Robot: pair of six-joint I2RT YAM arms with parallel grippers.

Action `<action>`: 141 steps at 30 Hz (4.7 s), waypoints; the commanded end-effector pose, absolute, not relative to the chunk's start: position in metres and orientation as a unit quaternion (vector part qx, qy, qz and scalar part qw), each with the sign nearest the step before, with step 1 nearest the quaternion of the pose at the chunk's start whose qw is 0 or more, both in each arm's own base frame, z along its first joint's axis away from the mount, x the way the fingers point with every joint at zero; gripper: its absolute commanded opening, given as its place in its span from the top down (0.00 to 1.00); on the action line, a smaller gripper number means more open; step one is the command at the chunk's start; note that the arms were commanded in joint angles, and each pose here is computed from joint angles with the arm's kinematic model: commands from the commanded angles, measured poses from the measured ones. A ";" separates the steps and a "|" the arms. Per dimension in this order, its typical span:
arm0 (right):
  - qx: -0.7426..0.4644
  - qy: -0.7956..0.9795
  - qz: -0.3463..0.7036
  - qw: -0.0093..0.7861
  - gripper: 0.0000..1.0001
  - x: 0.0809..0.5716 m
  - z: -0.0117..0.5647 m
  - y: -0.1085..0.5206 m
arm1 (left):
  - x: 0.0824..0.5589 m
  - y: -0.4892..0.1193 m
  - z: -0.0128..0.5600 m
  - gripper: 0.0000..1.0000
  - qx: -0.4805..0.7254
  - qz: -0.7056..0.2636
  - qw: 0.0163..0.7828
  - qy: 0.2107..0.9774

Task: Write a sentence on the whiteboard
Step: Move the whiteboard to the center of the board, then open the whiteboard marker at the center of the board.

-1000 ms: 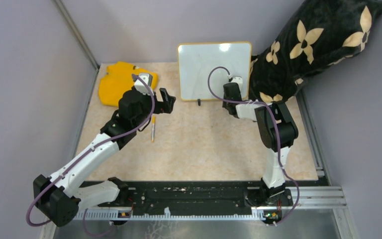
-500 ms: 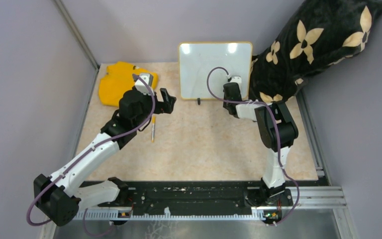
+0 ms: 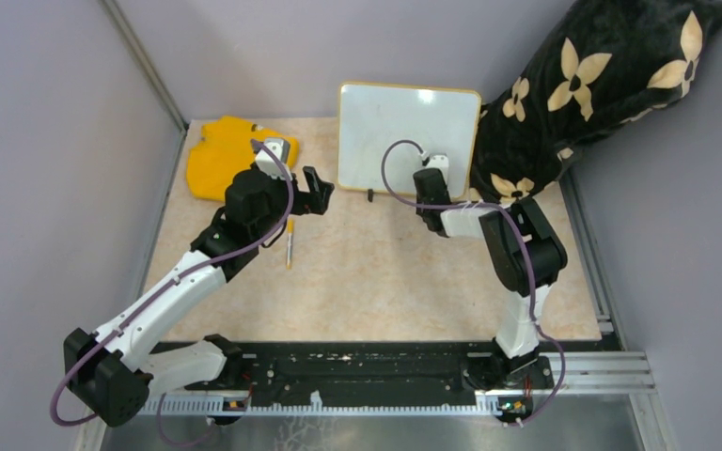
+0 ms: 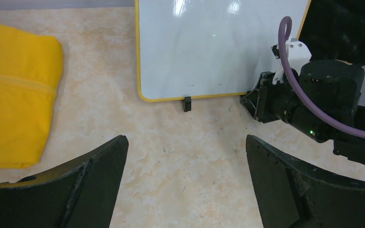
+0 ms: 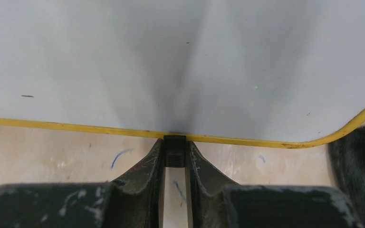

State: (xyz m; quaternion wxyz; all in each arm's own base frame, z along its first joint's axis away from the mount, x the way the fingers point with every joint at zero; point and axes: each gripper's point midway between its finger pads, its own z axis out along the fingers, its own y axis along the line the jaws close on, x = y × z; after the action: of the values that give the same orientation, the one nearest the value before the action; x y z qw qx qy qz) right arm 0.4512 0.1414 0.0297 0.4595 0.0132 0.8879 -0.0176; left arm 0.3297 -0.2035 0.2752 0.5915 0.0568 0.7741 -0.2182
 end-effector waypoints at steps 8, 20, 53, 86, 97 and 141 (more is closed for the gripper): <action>-0.021 0.881 -0.009 0.473 1.00 0.392 0.064 0.162 | 0.329 -0.210 0.276 0.01 0.060 -0.232 0.593 0.769; -0.040 0.892 0.007 0.451 1.00 0.329 0.047 0.165 | 0.330 -0.209 0.271 0.01 0.058 -0.228 0.589 0.773; -0.010 0.898 0.024 0.440 0.62 0.290 0.040 0.143 | 0.327 -0.208 0.274 0.01 0.060 -0.229 0.593 0.770; 0.078 0.722 0.308 0.614 0.01 0.251 0.274 0.157 | 0.321 -0.112 0.200 0.01 -0.068 -0.045 0.510 0.856; -0.030 0.679 0.382 0.626 0.02 0.230 0.300 0.189 | 0.320 -0.115 0.108 0.01 -0.051 -0.097 0.332 0.937; -0.052 0.735 0.326 0.592 0.06 0.224 0.255 0.178 | 0.348 -0.108 0.009 0.27 -0.025 -0.028 0.173 0.984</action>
State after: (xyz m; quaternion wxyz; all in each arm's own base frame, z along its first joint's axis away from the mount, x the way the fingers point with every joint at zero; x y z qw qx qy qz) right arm 0.2232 0.1786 0.2468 0.5779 -0.0513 0.7468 0.3249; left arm 0.3494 -0.1138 0.0235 0.1856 -0.0290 0.9813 -0.0421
